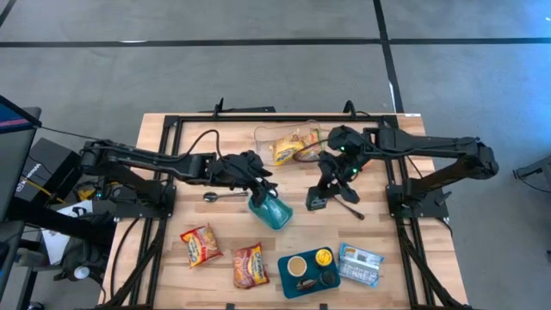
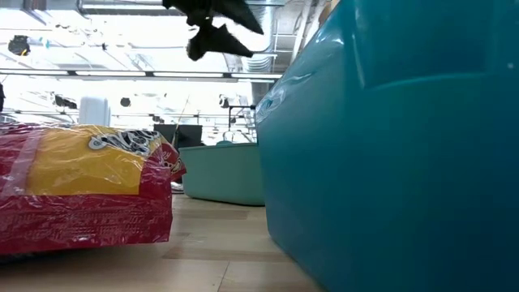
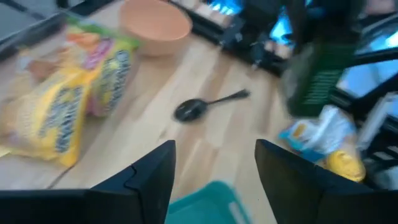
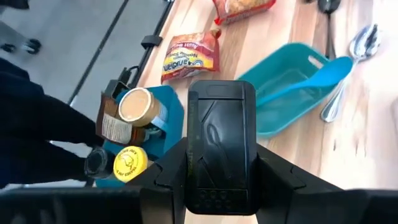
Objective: Pick & Place Food Item
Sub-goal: Put the black seasoning can into the blue bin
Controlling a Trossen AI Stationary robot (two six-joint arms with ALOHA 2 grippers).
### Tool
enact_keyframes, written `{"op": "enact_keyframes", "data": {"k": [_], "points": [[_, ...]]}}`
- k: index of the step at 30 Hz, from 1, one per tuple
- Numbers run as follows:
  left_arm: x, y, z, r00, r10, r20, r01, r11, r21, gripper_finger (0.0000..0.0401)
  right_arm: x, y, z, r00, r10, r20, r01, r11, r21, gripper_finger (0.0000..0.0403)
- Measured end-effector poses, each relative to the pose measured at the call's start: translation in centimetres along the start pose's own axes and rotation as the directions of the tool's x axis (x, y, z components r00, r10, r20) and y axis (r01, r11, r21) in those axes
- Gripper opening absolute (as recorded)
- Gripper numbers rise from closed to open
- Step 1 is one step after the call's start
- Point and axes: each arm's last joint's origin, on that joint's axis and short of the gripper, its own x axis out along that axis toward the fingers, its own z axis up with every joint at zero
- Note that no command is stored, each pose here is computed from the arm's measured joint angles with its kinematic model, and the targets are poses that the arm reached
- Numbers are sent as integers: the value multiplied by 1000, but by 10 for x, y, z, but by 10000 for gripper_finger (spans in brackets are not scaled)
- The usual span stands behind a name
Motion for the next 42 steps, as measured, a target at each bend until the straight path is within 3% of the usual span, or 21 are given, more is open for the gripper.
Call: {"op": "enact_keyframes", "data": {"k": [7, 11, 15, 17, 22, 28, 38, 42], "points": [[-23, 10, 9, 999, 45, 15, -44, 999, -10, 189, 7, 20, -2, 1000, 8, -11, -9, 994, -106, 122], [-37, 13, 12, 999, 46, 17, -46, 999, -6, 171, 14, 34, -3, 999, 33, -33, -40, 971, -236, 122], [-55, 18, 12, 998, 58, -8, -58, 998, 3, 153, 24, 47, -3, 996, 66, -61, -86, 910, -405, 122], [-65, 21, 11, 998, 63, -18, -63, 998, 6, 144, 30, 53, -2, 994, 87, -60, -105, 860, -499, 122], [-85, 23, 17, 999, 37, 34, -37, 999, -17, 126, 42, 64, 1, 991, 122, -61, -133, 774, -619, 143], [-98, 24, 21, 997, 15, 74, -13, 1000, -27, 116, 59, 62, -4, 991, 55, -125, -125, 738, -663, 121], [-112, 25, 25, 993, -11, 122, 16, 999, -40, 117, 78, 55, -6, 985, 4, -172, -117, 748, -653, 128], [-114, 24, 28, 988, -26, 155, 34, 998, -48, 119, 78, 56, -6, 986, 7, -167, -119, 731, -672, 121]]}}
